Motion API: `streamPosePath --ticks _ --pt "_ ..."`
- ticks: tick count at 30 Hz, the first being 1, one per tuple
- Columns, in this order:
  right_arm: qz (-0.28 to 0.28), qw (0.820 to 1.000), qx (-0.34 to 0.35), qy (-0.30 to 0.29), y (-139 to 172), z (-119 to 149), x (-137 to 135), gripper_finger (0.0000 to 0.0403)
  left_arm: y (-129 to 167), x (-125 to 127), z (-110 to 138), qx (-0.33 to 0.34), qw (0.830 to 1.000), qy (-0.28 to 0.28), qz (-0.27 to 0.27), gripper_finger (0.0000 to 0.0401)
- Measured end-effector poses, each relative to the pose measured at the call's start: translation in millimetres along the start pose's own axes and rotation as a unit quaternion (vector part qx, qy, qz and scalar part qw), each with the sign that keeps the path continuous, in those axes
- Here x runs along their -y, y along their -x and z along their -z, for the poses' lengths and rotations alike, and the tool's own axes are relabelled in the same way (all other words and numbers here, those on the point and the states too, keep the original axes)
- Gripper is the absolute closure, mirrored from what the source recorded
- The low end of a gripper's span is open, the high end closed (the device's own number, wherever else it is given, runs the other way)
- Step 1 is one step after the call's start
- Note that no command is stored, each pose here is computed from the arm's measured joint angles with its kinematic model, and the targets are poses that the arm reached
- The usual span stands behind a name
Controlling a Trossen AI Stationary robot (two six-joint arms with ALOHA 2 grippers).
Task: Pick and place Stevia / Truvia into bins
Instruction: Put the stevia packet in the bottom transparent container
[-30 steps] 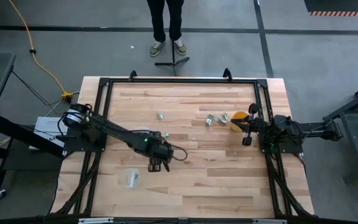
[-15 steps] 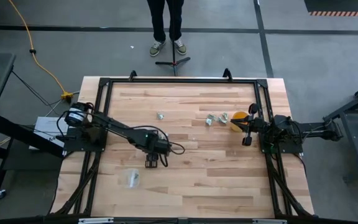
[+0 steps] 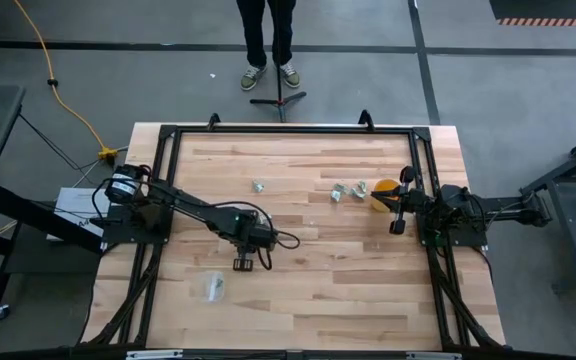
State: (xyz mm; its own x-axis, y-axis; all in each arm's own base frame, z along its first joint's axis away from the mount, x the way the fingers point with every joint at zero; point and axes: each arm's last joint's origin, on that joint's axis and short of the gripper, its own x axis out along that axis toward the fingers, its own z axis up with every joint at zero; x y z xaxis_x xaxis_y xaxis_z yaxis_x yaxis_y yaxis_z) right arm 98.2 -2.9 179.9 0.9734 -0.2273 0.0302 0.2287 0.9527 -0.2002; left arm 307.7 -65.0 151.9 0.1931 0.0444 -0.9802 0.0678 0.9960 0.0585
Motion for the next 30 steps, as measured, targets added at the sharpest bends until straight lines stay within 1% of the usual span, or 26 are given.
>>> streamPosePath --ticks 1,5,10,12,16,19,22,27,30 --pt "0.0 1.0 0.0 0.0 0 0 0 0.0396 2 0 -2 0.001 1.0 0.0 0.0 0.0374" --pt "0.0 1.0 0.0 0.0 0 0 0 0.0396 17 1 -7 -0.023 1.0 0.004 0.01 0.0374" --pt "0.0 1.0 0.0 0.0 0 0 0 0.0396 41 13 -10 -0.069 0.997 0.038 0.02 0.0343" --pt "0.0 1.0 0.0 0.0 0 0 0 0.0396 51 23 -10 -0.085 0.995 0.043 0.028 0.0344" --pt "0.0 1.0 0.0 0.0 0 0 0 0.0396 72 46 -8 -0.107 0.992 0.052 0.028 0.0374" --pt "0.0 1.0 0.0 0.0 0 0 0 0.0396 84 64 -6 -0.109 0.991 0.069 0.04 0.0374" --pt "0.0 1.0 0.0 0.0 0 0 0 0.0396 88 85 1 -0.105 0.991 0.078 0.04 0.0374" --pt "0.0 1.0 0.0 0.0 0 0 0 0.0396 86 111 20 -0.121 0.986 0.108 0.022 0.0348" --pt "0.0 1.0 0.0 0.0 0 0 0 0.0396 87 122 27 -0.119 0.986 0.113 0.017 0.0354"
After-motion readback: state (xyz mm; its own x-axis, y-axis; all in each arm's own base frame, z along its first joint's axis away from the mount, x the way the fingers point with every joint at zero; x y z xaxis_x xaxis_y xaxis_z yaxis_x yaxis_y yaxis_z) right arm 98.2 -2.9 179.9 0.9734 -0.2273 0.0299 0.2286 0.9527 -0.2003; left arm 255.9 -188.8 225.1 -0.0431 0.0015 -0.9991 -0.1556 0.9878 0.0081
